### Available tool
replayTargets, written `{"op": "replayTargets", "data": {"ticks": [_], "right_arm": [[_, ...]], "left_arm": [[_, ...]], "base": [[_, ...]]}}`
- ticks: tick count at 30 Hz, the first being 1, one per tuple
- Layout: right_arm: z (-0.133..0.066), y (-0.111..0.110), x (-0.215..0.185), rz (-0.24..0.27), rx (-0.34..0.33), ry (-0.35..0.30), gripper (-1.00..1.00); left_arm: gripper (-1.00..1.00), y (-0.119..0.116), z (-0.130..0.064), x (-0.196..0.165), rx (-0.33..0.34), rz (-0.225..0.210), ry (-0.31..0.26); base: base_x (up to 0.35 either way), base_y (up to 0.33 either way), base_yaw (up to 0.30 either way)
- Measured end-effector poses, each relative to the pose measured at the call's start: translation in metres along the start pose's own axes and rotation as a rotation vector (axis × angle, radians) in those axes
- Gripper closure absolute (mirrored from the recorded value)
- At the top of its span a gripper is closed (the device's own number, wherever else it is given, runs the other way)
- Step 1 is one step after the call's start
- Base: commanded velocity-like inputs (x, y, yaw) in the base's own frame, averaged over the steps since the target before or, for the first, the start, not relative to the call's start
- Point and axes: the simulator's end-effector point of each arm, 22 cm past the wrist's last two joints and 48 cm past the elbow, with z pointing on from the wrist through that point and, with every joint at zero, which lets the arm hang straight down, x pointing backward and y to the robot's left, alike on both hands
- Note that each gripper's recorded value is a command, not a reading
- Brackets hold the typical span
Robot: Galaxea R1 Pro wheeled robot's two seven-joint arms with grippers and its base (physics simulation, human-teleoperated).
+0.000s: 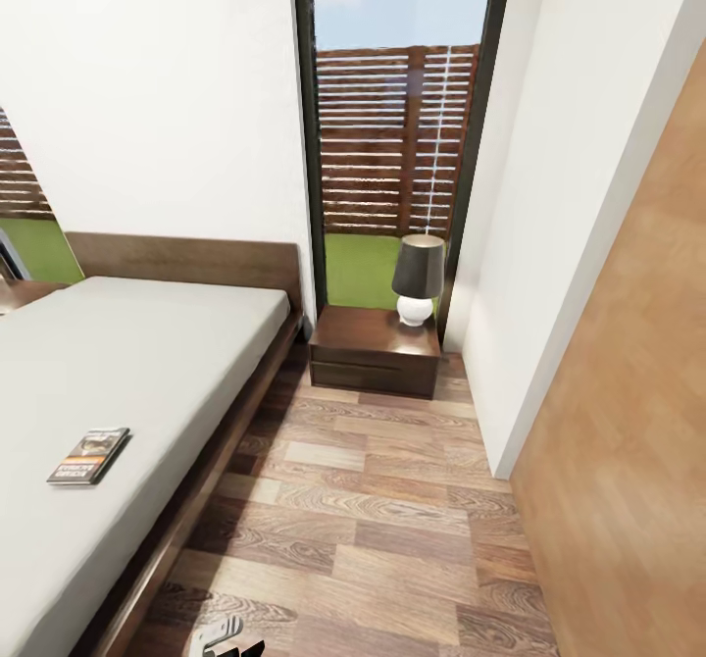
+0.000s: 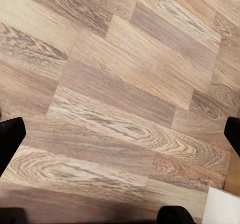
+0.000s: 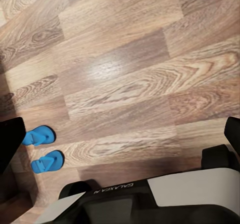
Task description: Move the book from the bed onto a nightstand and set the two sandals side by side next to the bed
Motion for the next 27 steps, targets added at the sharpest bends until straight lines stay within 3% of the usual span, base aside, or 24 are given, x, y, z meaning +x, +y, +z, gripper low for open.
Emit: {"op": "replayTargets", "data": {"ticks": [14,27], "right_arm": [[-0.018,0.009,-0.003,0.0,0.0,0.0,-1.0],[-0.019,0.012,-0.009,-0.002,-0.008,-0.014,-1.0]], "left_arm": [[-1.0,-0.008,-0.017,-0.007,0.0,-0.001,0.0],[-1.0,-0.011,-0.018,-0.013,0.005,0.003,-0.013]], "base": [[0.0,0.0,0.0],[0.0,0.0,0.0]]}}
